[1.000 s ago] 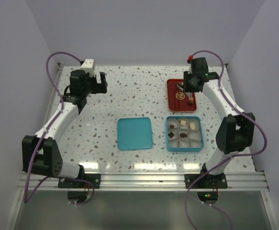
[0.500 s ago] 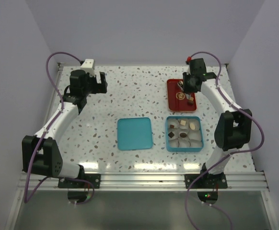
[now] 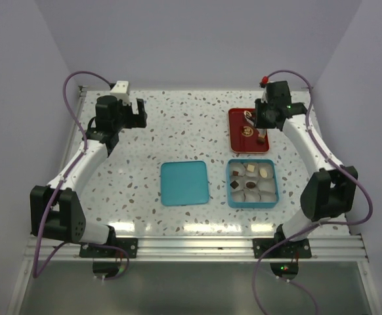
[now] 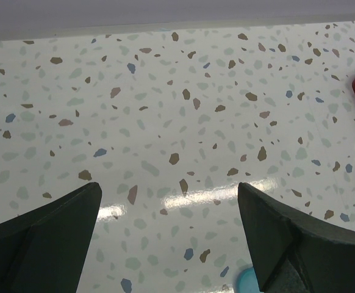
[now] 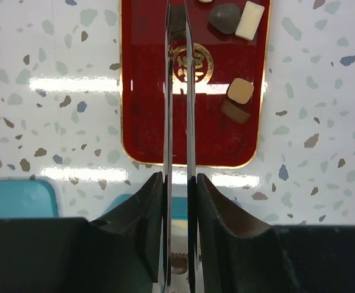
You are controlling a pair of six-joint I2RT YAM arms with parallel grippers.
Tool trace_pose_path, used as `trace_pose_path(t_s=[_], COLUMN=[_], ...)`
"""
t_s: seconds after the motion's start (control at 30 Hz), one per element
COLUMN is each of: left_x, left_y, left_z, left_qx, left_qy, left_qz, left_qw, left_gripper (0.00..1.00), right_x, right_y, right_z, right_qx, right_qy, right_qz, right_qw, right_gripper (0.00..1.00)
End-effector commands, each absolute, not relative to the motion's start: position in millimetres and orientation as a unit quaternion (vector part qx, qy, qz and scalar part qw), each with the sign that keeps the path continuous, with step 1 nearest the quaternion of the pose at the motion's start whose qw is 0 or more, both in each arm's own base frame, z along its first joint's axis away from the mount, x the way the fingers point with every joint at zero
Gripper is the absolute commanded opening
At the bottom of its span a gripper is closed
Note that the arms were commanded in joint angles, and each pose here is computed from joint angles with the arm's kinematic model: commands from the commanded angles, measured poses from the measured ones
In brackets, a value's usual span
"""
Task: Pack the chocolate
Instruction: Pick up the fake chocolate from the plate, then place the fake chocolate in the packing box.
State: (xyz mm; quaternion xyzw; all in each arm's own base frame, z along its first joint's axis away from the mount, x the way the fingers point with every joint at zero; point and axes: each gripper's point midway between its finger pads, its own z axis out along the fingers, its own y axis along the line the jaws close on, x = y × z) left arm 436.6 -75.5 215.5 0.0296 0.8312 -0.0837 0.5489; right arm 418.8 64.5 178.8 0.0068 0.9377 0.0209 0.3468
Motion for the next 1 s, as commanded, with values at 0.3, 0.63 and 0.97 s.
trace_pose_path(t_s=[0.3,0.63,0.97], left_x=[441.0,444.2,443.5], left_y=[-79.5,-82.4,-88.5], left_z=[233.0,228.2,229.5], left_qx=[0.034,0.035,0.035], left_qy=[0.820,0.822,0.822], left_qz=[-0.087,-0.093,-0.100], left_qw=[0.565,0.561,0.560], left_gripper=[1.00,1.00,1.00], right_x=[324.1,212.2,147.7], right_y=[66.4,53.3,71.3], right_z=[241.3,276.8,270.7], right_qx=[0.000,-0.018,-0.015], right_qy=[0.931,0.953,0.964], right_qz=[0.072,0.072,0.136], right_qw=[0.357,0.294,0.226], right_gripper=[0.15,0.15,0.16])
